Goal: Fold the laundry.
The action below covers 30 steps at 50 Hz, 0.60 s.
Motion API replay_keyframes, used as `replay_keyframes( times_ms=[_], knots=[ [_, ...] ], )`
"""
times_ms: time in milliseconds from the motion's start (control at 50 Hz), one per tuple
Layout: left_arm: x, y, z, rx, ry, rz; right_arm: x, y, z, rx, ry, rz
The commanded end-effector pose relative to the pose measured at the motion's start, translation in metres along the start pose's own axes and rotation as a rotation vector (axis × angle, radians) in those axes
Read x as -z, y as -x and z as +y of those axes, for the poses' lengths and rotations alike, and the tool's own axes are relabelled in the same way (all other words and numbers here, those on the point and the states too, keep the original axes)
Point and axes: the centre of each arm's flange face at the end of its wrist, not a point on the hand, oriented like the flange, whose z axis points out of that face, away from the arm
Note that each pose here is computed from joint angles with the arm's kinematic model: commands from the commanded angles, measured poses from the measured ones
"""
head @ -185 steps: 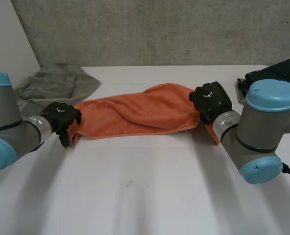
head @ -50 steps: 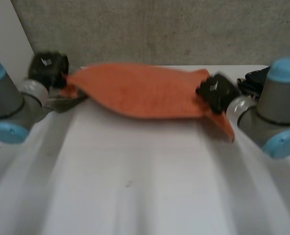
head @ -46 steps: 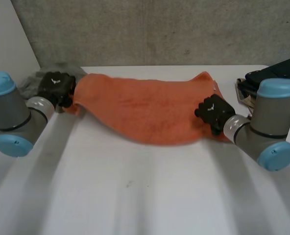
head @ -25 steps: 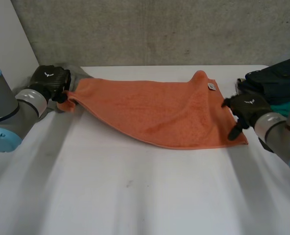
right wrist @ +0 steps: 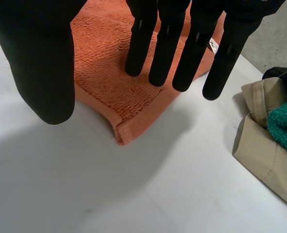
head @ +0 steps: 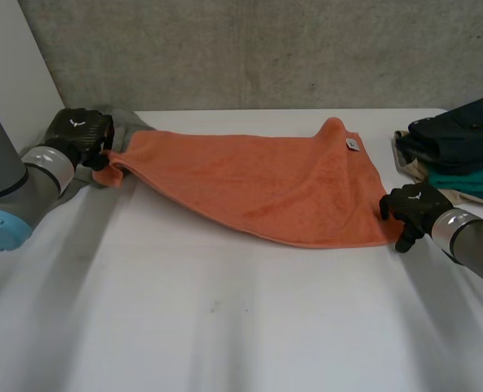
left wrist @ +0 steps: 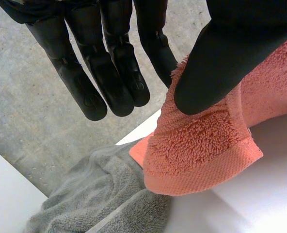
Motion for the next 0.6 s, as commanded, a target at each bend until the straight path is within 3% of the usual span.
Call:
replay_keyframes(
  times_ms=[20, 480, 600],
  knots=[
    [-0.001, 0.001, 0.000, 0.002, -0.001, -0.005, -0.011, -0.004, 0.000, 0.010, -0.021, 0.031],
    [0.006, -0.005, 0.003, -0.010, 0.053, 0.021, -0.021, -0.005, -0.007, 0.024, -0.051, 0.065],
    [0.032, -0.012, 0.008, -0.134, 0.185, 0.086, 0.029, -0.019, -0.024, 0.078, 0.070, 0.055]
  ],
)
